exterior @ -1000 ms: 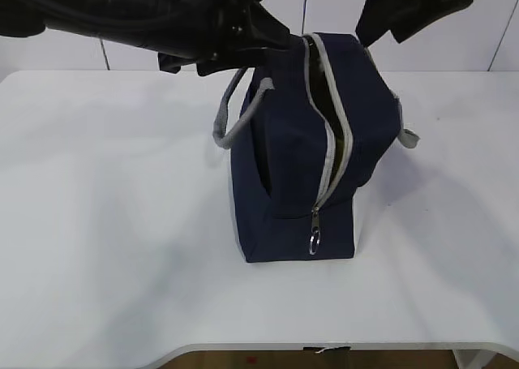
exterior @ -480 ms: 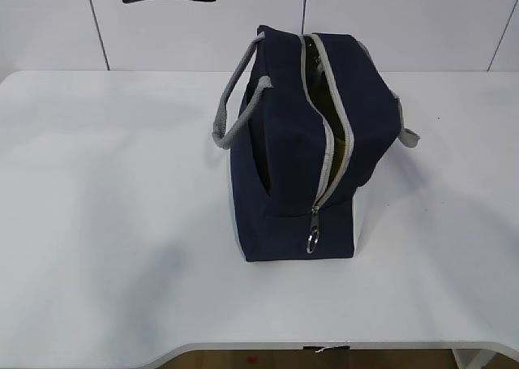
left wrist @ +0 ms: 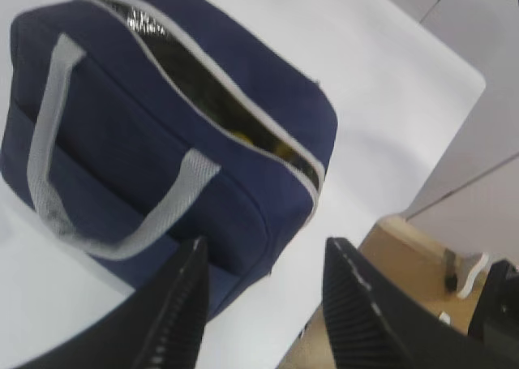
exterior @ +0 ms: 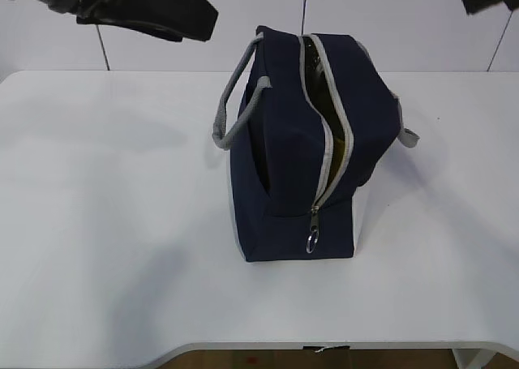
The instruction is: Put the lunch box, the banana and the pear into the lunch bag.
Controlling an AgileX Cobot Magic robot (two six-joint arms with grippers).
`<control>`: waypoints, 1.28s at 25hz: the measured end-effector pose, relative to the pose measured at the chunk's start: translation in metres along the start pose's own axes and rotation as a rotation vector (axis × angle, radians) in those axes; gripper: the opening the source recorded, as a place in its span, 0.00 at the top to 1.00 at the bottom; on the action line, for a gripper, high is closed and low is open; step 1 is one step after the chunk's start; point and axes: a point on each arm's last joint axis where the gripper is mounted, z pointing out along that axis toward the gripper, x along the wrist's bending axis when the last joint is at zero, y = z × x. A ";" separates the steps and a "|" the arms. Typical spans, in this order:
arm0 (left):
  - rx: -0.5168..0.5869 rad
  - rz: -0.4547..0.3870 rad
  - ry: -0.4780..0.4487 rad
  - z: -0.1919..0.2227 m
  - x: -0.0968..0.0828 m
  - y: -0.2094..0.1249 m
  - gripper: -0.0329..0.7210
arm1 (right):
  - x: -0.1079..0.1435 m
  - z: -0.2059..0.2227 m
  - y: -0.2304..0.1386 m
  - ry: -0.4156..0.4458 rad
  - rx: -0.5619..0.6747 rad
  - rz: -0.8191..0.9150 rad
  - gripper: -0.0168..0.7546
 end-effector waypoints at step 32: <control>0.189 -0.013 0.152 -0.001 0.016 -0.063 0.49 | 0.007 0.121 -0.138 0.268 -0.094 -0.253 0.46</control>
